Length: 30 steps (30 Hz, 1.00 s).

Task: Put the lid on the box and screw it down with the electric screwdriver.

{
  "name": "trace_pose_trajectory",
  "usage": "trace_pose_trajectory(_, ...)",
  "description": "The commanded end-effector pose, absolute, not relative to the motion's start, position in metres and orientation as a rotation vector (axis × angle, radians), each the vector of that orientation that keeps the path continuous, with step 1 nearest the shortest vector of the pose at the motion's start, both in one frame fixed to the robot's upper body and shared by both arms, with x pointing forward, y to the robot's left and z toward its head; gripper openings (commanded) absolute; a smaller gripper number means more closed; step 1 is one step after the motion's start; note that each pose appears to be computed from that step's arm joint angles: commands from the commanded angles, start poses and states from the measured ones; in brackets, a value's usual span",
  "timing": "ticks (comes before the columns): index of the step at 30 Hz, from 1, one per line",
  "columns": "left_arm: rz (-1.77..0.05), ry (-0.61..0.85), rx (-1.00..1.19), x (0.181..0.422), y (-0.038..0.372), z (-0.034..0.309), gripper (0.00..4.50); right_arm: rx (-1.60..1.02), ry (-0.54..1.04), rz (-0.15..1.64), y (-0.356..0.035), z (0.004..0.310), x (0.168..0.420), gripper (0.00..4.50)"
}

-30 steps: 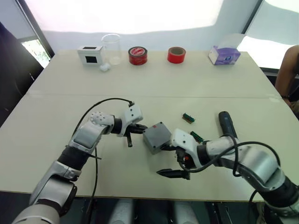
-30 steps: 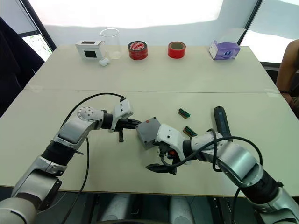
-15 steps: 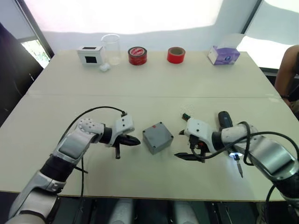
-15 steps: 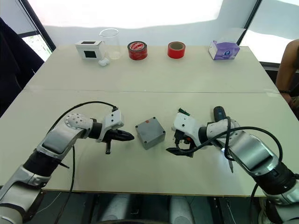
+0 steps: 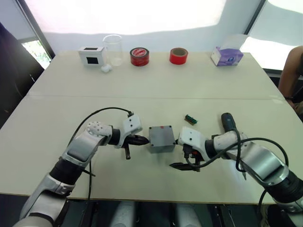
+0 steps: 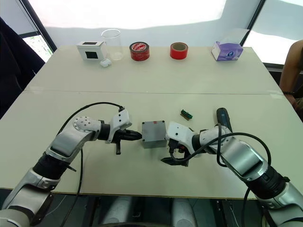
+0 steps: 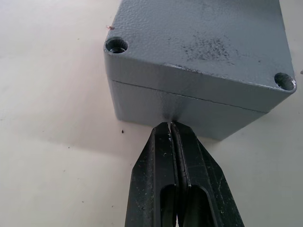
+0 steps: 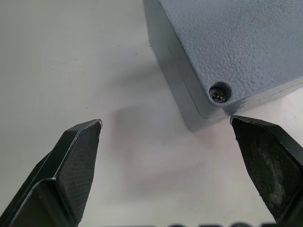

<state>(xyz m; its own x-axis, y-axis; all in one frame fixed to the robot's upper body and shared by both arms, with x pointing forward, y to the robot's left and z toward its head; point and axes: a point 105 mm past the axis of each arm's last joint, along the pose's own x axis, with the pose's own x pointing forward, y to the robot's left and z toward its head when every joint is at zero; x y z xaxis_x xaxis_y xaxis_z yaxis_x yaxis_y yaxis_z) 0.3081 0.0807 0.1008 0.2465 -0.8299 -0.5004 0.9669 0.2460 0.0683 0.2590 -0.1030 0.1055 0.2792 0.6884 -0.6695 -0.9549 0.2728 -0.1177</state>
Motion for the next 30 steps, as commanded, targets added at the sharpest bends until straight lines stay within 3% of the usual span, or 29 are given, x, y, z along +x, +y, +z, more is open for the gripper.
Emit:
trace_pose_trajectory(1,-1.278,0.326,0.423,0.313,0.077,0.117,0.00,-0.567,0.492,1.234,-0.092,0.117,0.252,4.46)
trace_pose_trajectory(17,-1.272,0.334,0.438,0.317,0.080,0.117,0.00,-0.589,0.484,1.190,-0.099,0.117,0.259,4.46)
trace_pose_trajectory(19,-1.269,0.351,0.445,0.316,0.087,0.119,0.00,-0.604,0.461,1.136,-0.109,0.123,0.265,4.46)
trace_pose_trajectory(22,-1.258,0.350,0.385,0.317,0.098,0.133,0.00,-0.578,0.283,1.055,-0.130,0.151,0.277,4.46)
trace_pose_trajectory(26,-1.173,0.324,0.254,0.327,0.103,0.158,0.00,-0.432,0.216,0.879,-0.161,0.177,0.302,4.46)
trace_pose_trajectory(30,-1.245,0.260,0.097,0.321,0.088,0.189,0.00,-0.332,0.182,0.735,-0.172,0.187,0.333,4.46)
